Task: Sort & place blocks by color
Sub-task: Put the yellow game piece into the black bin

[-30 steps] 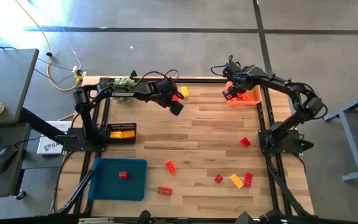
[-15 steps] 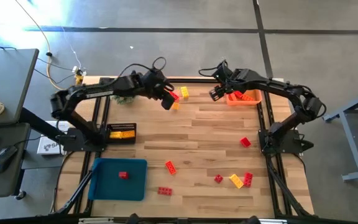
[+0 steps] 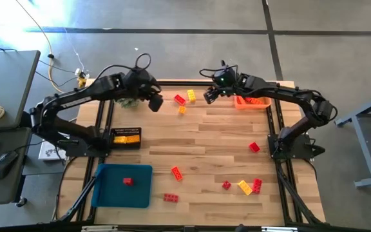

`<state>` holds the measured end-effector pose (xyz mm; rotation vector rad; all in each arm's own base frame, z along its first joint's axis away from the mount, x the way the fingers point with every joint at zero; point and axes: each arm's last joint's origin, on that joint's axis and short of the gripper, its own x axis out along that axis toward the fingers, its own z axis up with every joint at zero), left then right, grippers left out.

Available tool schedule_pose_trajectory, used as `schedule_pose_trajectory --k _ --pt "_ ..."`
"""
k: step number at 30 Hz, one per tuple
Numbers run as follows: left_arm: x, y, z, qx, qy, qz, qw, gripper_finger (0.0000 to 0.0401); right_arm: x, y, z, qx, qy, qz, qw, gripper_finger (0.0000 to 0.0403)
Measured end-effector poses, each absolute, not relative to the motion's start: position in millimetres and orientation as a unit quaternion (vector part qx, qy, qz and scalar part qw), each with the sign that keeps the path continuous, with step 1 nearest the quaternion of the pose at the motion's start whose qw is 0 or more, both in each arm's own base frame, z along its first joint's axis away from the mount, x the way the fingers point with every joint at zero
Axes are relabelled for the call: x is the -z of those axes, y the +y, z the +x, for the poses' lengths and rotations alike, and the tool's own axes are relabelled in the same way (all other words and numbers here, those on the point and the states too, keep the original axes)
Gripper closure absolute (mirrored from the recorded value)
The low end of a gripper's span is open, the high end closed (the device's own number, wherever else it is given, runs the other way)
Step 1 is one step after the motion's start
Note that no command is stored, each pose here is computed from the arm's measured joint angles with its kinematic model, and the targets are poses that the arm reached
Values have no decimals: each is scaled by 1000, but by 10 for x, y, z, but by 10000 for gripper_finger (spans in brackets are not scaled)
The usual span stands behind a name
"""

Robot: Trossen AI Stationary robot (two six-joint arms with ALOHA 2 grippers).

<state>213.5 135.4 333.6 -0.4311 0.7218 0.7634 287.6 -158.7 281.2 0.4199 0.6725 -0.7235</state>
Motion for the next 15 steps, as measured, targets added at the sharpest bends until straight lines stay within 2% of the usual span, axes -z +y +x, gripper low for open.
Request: schedule_pose_trajectory --k 7,15 --pt "-3355 1259 1929 -400 385 -189 810 201 -2991 -1544 3056 300 216 188 910 199" --pt "-3292 1204 1839 -400 437 -198 780 201 -3198 -1422 3259 255 110 106 955 199"
